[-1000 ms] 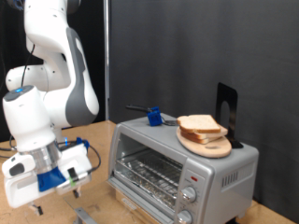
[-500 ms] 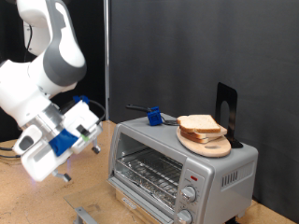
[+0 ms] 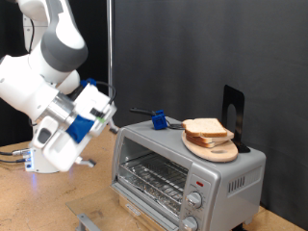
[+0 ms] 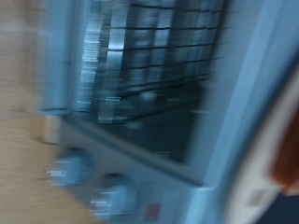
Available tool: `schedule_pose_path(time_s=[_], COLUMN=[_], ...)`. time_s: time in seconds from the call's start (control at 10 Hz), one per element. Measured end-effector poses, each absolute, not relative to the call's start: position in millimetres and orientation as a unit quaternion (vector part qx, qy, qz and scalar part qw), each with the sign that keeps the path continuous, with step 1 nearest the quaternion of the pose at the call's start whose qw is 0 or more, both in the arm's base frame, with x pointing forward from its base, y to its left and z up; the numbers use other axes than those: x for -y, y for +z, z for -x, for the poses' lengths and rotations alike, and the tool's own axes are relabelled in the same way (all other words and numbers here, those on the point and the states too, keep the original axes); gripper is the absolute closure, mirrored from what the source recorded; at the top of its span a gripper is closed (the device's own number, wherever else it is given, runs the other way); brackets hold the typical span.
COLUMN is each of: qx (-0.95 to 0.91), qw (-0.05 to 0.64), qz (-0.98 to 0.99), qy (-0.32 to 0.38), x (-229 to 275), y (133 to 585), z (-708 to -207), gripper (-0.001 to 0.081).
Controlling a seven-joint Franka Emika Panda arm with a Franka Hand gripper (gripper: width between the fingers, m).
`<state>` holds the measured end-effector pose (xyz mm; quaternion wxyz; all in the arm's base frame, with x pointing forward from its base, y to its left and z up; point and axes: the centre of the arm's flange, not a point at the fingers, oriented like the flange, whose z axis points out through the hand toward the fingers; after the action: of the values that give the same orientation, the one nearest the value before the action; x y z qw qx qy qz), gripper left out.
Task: Make a piece of toast with the oven
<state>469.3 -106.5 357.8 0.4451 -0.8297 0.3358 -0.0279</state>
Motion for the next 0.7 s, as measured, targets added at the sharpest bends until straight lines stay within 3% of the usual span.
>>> schedule_pose_path(time_s=[0.2, 0.6, 0.7], qx=[-0.272, -0.128, -0.131], qw=[0.465, 0.336, 0.347], qz=[0.842, 0.933, 0.929], qy=[-0.015, -0.020, -0.008], x=[81.0, 30.7, 30.3], y=[378.0, 408.8, 407.0], z=[-469.8, -467.0, -465.2], gripper=[0.0000, 0.0000, 0.0000])
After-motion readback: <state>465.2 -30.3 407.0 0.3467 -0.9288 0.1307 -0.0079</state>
